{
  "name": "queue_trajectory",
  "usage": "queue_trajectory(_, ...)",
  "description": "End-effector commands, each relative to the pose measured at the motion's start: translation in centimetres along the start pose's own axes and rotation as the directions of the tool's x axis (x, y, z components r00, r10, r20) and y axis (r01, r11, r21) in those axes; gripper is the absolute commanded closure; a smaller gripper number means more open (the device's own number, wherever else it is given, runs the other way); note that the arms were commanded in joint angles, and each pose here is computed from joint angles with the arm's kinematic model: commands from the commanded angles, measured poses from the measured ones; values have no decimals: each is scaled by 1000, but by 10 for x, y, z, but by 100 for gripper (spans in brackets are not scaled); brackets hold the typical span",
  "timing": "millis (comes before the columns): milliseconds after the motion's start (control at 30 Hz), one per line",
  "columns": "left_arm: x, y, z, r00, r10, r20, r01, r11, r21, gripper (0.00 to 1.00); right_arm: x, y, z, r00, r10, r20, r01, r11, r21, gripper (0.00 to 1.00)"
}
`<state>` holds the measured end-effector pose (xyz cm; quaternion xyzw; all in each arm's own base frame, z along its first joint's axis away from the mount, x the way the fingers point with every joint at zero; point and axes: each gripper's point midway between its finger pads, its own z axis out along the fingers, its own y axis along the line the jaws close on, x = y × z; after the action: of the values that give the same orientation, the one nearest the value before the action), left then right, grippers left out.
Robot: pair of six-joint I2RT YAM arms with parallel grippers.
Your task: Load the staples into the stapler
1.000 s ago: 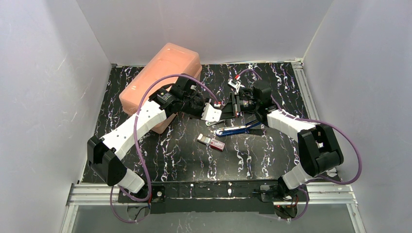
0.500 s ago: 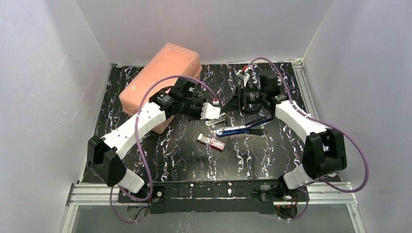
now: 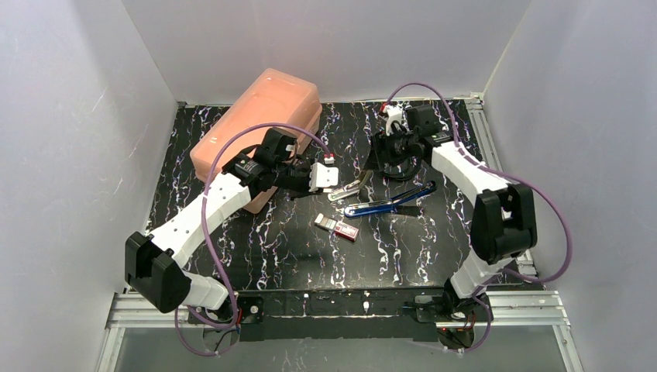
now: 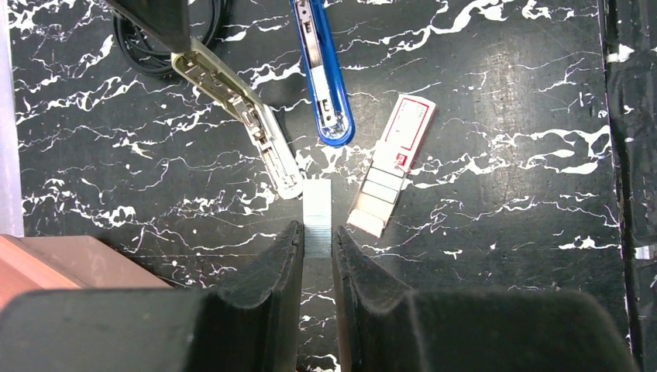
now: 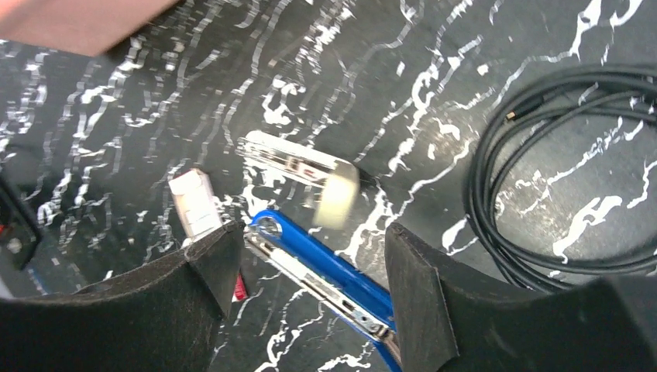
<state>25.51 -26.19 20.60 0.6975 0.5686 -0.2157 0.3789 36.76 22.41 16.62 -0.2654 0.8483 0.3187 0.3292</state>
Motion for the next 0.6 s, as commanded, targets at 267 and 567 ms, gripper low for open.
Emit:
queue_trajectory(267,-8,-5,-5,999,-4,43,4,1000,0,96,12,-18,41,998,28,-62,-25,999,45,26)
queue_trajectory(567,0,-2,1,999,-20,30,21,1000,-17,96,15,-15,53,997,43,-68,-39,998,47,29)
